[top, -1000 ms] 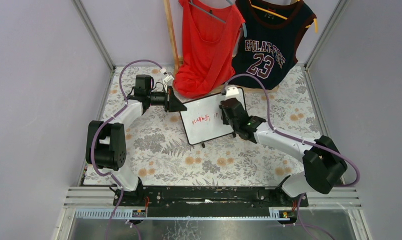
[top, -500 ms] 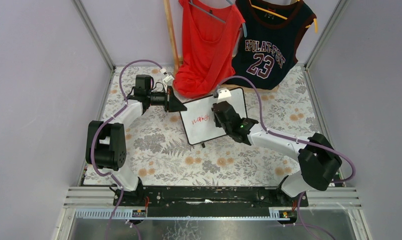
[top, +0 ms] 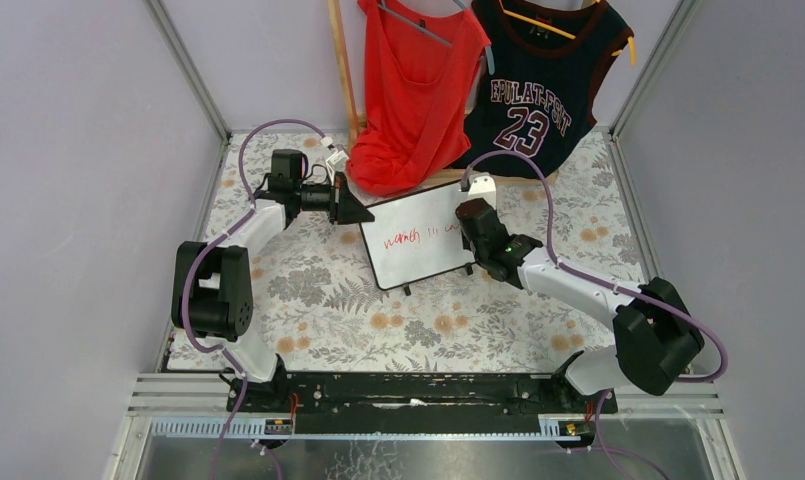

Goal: Erase the whiteboard

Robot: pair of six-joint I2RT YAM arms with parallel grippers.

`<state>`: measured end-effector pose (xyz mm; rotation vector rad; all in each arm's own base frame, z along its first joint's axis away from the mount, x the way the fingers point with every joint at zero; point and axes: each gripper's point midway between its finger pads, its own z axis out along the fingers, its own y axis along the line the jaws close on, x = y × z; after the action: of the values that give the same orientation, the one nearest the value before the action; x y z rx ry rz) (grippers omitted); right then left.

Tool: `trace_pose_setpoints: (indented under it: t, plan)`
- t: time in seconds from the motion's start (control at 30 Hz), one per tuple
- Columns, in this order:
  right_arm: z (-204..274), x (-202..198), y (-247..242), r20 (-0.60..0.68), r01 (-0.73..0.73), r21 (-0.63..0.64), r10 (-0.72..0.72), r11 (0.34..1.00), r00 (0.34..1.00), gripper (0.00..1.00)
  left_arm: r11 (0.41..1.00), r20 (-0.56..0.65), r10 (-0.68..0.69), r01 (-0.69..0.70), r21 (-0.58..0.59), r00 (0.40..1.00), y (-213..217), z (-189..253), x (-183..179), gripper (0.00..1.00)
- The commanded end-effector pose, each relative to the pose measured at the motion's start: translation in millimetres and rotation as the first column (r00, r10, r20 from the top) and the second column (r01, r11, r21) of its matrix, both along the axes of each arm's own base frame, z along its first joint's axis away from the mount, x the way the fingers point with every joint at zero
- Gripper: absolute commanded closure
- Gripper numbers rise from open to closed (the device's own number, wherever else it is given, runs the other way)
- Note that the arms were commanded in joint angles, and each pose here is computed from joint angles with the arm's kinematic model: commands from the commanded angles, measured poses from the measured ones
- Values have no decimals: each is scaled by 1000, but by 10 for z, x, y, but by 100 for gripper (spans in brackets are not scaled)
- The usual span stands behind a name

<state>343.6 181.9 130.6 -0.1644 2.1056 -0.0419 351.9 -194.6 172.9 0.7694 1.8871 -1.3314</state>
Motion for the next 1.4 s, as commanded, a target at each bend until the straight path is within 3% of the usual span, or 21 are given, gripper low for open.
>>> trace_pose_setpoints:
  t: [0.0, 0.43, 0.97, 1.37]
  plan:
    - [165, -1, 231, 30, -48, 74, 46, 996, 998, 100, 998, -6, 32, -32, 63, 999, 48, -149, 12, 100]
    - [207, -189, 1056, 52, -223, 134, 218, 966, 975, 100, 997, -8, 31, -30, 65, 999, 52, -157, -4, 100]
    - [-181, 34, -40, -11, 20, -12, -20, 1000, 1000, 100, 997, -7, 27, -27, 71, 1000, 56, -160, -22, 100]
    - [35, 145, -213, 43, 76, -47, -74, 996, 996, 100, 997, -14, 25, -23, 73, 1000, 60, -179, -40, 100]
